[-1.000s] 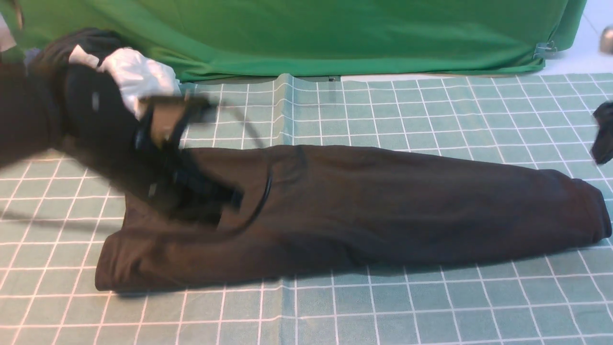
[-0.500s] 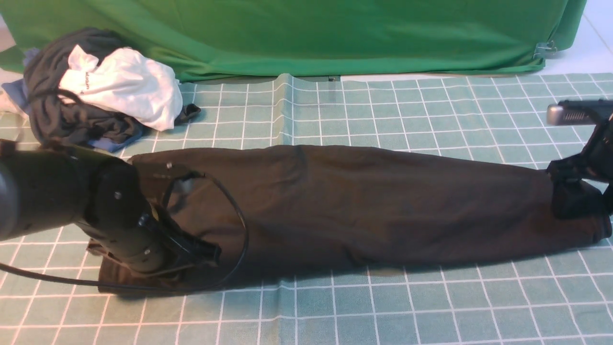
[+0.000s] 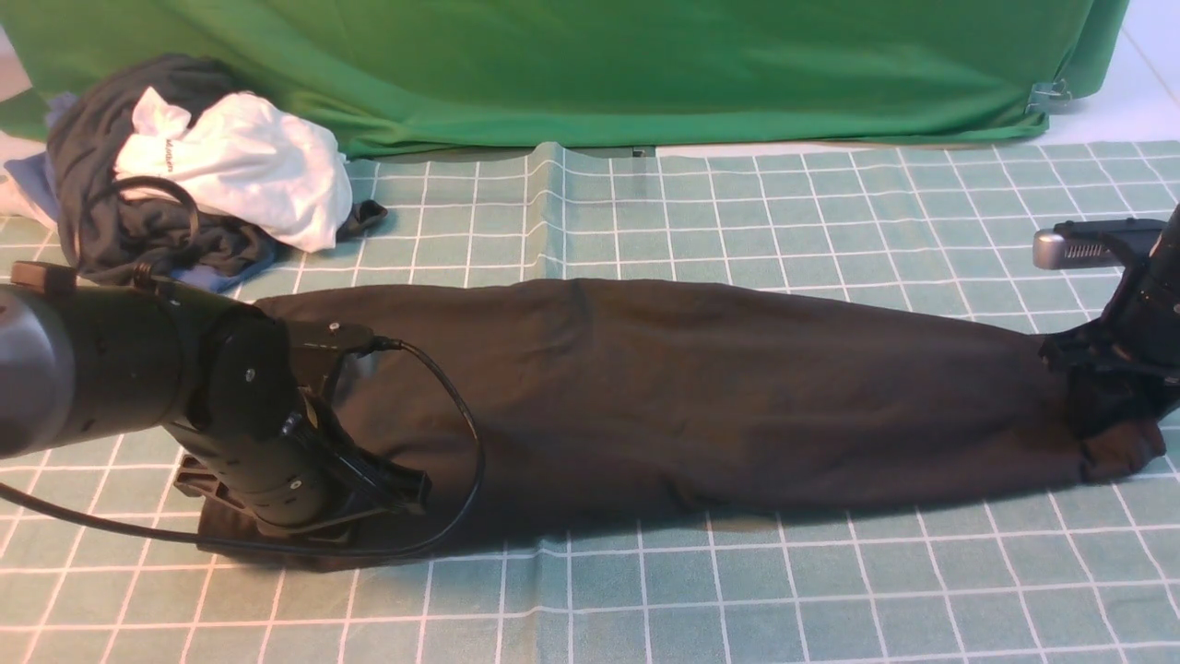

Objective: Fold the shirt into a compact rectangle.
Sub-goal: 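Pull the folded dark garment lengthwise by its ends to straighten it flat on the table, then fold the right end of the dark garment over onto its left end with the right gripper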

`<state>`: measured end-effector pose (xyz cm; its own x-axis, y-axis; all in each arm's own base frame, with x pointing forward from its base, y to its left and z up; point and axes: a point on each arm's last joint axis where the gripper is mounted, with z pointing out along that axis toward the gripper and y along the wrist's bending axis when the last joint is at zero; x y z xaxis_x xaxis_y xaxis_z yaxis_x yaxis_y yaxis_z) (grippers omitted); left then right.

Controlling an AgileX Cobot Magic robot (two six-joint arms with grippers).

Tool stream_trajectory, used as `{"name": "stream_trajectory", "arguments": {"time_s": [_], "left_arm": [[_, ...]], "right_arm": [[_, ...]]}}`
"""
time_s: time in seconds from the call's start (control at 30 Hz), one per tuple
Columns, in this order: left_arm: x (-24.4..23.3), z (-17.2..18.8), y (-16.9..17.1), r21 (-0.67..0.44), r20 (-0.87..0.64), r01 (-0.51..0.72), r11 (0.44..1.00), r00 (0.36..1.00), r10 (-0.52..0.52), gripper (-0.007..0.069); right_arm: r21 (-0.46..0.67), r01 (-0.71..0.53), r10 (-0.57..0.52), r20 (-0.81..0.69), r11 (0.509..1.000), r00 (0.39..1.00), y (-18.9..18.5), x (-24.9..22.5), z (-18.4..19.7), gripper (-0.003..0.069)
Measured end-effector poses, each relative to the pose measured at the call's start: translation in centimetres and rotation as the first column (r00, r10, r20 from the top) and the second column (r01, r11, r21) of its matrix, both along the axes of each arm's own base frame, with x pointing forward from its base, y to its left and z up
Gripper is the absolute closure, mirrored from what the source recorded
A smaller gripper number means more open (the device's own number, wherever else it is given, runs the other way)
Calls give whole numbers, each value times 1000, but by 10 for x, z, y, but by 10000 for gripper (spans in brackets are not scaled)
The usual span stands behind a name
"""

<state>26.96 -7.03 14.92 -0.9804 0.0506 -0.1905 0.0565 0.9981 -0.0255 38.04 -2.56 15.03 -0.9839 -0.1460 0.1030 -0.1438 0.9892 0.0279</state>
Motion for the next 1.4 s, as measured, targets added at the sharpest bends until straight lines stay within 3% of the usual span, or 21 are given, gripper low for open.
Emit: {"name": "stream_trajectory", "arguments": {"time_s": [0.07,0.13,0.37,0.5,0.77,0.83,1.1,1.4], "left_arm": [[0,0,0,0,0,0,1000,1000,0,613],[0,0,0,-1,0,-2,1000,1000,2,613],[0,0,0,-3,2,-2,1000,1000,2,613],[0,0,0,-3,3,-2,1000,1000,2,613],[0,13,0,-6,12,-4,1000,1000,4,613],[-4,26,1,-17,44,-6,1000,999,7,613],[-18,72,3,-78,182,-15,997,983,29,613],[-46,105,10,-81,208,7,997,978,10,613]], "right_arm": [[-2,-2,2,7,1000,1000,0,0,2,566],[-21,-13,13,16,1000,1000,-2,-1,6,601],[-134,-39,40,2,990,999,-12,-4,15,608],[-154,-28,28,-2,988,1000,-14,-4,15,546],[-202,46,-57,-49,978,997,-17,-13,29,81],[-196,64,-71,-29,978,997,-16,-15,40,7],[-94,66,-60,68,993,996,-7,-11,52,10],[-91,58,-55,30,994,998,-8,2,12,43]]}}
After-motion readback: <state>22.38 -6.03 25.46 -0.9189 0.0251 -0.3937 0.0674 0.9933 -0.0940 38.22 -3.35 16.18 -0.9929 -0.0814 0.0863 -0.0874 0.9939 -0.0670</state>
